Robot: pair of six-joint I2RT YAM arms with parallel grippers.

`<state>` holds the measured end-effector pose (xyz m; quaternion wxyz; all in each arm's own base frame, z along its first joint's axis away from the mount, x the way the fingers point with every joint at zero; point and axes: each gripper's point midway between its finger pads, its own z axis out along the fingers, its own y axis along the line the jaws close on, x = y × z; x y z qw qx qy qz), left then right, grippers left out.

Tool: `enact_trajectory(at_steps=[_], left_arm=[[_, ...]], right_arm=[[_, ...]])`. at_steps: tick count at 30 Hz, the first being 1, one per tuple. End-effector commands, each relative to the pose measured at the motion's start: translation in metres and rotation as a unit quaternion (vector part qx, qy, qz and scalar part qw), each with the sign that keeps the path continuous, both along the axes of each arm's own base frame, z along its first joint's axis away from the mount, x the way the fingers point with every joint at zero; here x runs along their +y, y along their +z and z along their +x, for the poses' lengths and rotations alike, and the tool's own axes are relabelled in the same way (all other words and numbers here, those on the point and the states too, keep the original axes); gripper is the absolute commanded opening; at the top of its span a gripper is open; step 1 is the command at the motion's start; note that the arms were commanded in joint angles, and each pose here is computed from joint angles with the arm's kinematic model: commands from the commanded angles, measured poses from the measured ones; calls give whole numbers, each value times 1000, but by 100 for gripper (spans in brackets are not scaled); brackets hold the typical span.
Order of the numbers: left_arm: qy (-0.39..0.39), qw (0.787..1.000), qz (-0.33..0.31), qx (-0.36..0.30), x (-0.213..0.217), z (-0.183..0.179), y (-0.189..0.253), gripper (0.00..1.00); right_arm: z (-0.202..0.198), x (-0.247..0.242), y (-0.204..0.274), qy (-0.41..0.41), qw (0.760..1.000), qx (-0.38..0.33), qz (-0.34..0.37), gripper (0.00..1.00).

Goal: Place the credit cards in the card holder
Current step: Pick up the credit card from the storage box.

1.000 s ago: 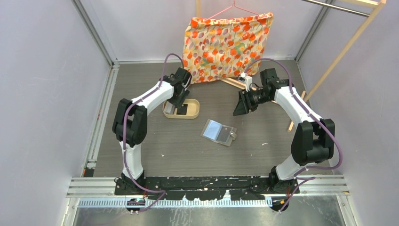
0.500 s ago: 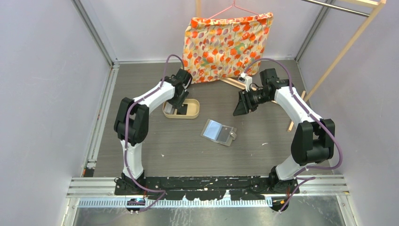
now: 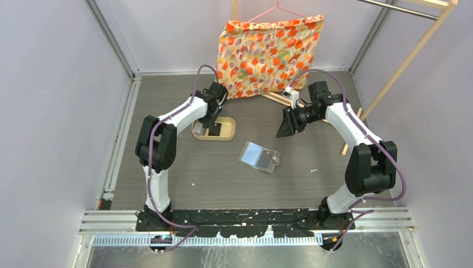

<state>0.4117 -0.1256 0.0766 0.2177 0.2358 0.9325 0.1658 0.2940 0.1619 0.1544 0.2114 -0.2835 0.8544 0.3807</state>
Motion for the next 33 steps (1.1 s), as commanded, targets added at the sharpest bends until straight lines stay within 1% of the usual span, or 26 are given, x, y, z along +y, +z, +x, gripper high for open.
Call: enact_trajectory(at_steps=[1,8,10,12,15,26,33], left_arm=[[11,1000,9,-23,8,4,18,47],[10,1000,0,-28,6,3,25,45],[10,1000,-1,-29,6,3,26,43],[11,999,-3,-31,6,3,28,38],[10,999,-4,-32,6,3,30,35],[10,999,-12,-38,4,3,37,34],[9,999,-16,-38,3,2,38,26]], right_arm=[[1,1,7,5,1000,-9,10,41],[1,1,6,6,1000,-9,10,41],[1,1,6,5,1000,-9,10,41],[1,1,6,5,1000,-8,10,41],[1,1,6,6,1000,-9,11,41],[1,1,6,5,1000,-7,11,41],[1,1,5,5,1000,-6,11,41]])
